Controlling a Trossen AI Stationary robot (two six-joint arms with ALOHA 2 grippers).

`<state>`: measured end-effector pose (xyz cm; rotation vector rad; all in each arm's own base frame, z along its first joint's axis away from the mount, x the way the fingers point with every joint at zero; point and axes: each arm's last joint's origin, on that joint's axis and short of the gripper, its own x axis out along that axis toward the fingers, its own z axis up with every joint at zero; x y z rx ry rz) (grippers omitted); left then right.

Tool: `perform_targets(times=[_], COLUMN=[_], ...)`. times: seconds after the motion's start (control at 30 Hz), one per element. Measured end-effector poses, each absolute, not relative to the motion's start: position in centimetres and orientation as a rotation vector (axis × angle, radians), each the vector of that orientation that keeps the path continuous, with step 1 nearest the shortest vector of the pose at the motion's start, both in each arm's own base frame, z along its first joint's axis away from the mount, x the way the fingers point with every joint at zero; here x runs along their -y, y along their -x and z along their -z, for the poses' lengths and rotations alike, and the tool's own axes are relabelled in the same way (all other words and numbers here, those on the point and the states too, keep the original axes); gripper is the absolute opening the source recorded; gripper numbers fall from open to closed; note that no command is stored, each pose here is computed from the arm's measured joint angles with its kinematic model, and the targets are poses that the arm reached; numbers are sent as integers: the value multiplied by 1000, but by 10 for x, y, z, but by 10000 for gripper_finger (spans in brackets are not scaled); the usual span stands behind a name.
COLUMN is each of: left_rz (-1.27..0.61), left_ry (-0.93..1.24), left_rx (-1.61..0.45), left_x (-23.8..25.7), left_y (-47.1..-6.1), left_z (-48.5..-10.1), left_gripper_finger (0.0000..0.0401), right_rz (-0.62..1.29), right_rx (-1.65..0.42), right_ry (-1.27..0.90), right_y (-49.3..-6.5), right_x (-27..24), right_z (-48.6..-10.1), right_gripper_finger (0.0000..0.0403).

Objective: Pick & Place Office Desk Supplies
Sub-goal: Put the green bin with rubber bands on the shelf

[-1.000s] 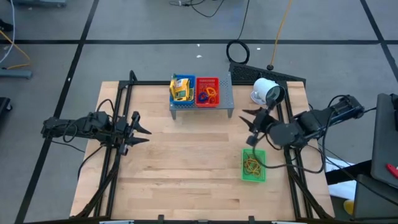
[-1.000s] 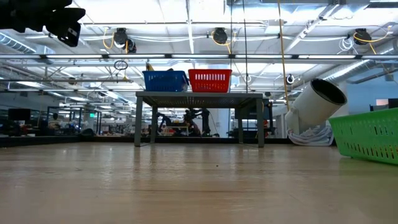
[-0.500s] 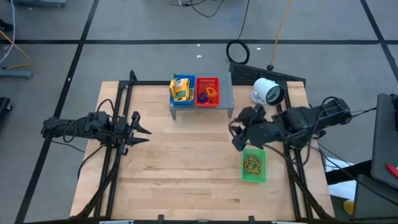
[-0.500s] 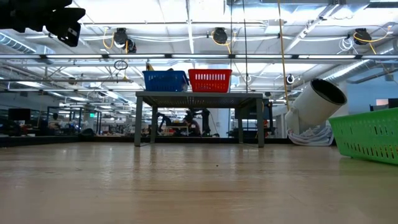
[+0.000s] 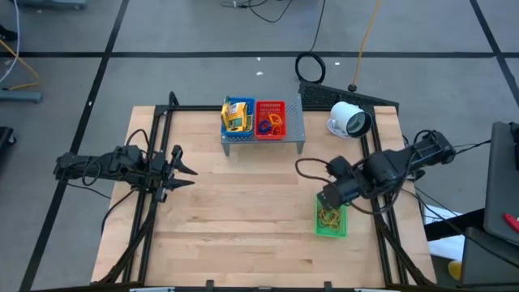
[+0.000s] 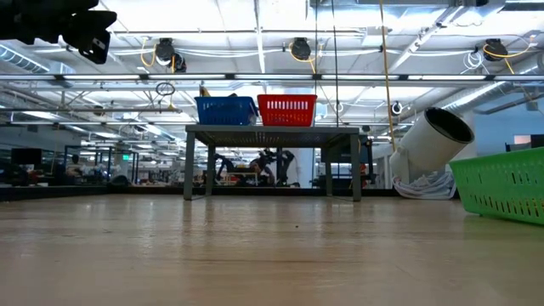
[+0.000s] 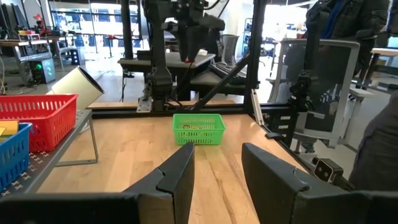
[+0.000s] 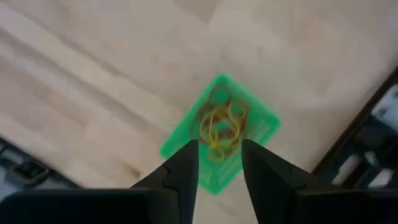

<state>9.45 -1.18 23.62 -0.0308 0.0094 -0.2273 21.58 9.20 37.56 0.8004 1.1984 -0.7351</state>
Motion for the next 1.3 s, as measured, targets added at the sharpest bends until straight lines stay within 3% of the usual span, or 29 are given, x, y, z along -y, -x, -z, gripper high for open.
perform_targets(times=[0.33, 0.7, 1.0, 1.17, 1.3], left_rz=[227, 227, 227, 228, 228], left_ry=[31, 31, 31, 31, 31], left_rx=[-9, -9, -9, -9, -9], left_x=[12, 12, 12, 12, 12], left_y=[-94, -94, -94, -94, -94], left_z=[-236, -236, -236, -236, -236], left_gripper_finger=[143, 143, 143, 143, 143], right_rz=[791, 1060, 1276, 1322, 1241], right_rx=[-1331, -1392, -1455, -1368, -1272], right_ry=[-872, -1109, -1130, -1152, -1259], right_y=[-194, -194, -187, -188, -185], right_x=[-120, -118, -117, -117, -114], right_z=[-352, -331, -297, -273, -249], right_gripper_finger=[109, 110, 111, 112, 112])
